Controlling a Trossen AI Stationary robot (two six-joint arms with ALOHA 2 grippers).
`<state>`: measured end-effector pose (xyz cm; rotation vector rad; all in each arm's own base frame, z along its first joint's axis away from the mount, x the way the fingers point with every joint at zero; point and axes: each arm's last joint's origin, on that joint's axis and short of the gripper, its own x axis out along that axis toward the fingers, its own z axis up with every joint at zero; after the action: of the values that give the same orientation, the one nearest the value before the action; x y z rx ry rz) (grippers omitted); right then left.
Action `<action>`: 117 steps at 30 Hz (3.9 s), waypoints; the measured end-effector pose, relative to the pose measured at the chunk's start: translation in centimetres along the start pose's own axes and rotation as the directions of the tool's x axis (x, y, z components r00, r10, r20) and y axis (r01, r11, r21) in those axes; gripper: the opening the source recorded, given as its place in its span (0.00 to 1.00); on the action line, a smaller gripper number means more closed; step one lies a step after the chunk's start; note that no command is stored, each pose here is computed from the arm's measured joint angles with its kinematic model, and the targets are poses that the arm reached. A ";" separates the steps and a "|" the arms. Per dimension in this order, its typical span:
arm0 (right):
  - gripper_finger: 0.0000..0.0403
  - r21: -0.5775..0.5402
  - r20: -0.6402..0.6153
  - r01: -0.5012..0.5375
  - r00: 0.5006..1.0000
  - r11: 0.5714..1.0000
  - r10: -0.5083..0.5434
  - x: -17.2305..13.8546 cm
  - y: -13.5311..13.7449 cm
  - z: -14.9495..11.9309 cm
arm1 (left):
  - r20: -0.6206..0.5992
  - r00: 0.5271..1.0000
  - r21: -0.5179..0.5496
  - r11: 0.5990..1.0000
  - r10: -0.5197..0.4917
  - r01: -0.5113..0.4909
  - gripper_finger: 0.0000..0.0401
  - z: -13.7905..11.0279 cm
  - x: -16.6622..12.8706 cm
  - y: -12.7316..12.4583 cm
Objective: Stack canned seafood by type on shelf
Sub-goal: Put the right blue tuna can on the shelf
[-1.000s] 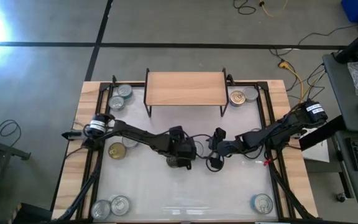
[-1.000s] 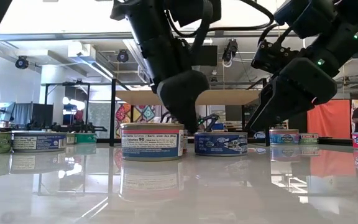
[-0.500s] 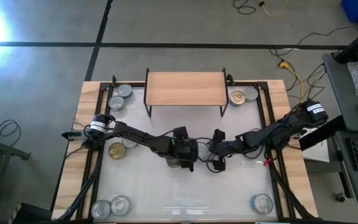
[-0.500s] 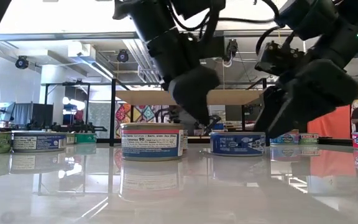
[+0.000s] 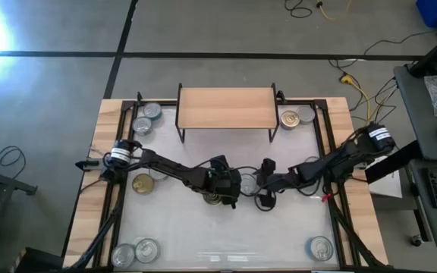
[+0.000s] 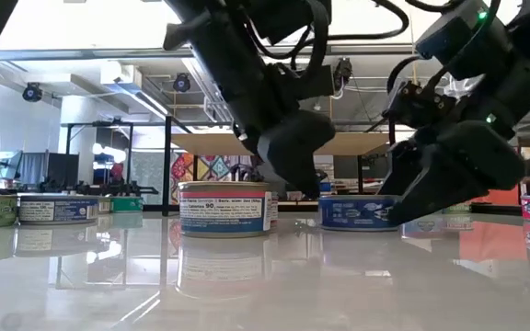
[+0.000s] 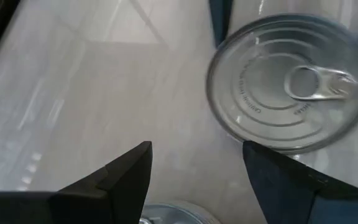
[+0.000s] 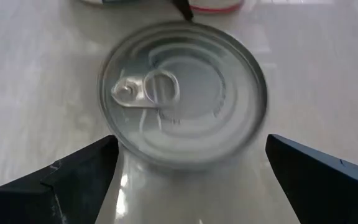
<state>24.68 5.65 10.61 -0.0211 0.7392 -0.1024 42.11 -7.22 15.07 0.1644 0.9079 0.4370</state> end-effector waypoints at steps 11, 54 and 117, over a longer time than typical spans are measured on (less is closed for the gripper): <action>0.99 0.053 0.108 -0.013 0.994 0.999 0.007 2.8 0.7 -0.8 | 0.001 1.000 -0.009 1.000 0.023 -0.023 0.60 -0.2 1.2 -0.5; 0.90 0.027 0.082 0.278 0.957 0.960 -0.279 -8.1 -7.8 15.3 | 0.409 0.893 -0.141 0.954 -0.186 0.264 0.60 -7.8 -10.5 -2.4; 0.99 0.007 -0.158 0.272 0.951 0.962 -0.267 -2.3 -19.9 19.9 | 0.731 0.645 -0.268 0.963 0.223 -0.028 0.60 -3.4 -11.4 8.6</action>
<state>34.69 -14.24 27.97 -0.0878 0.8887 -0.3797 30.74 -4.62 23.98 0.1742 -0.0030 0.5416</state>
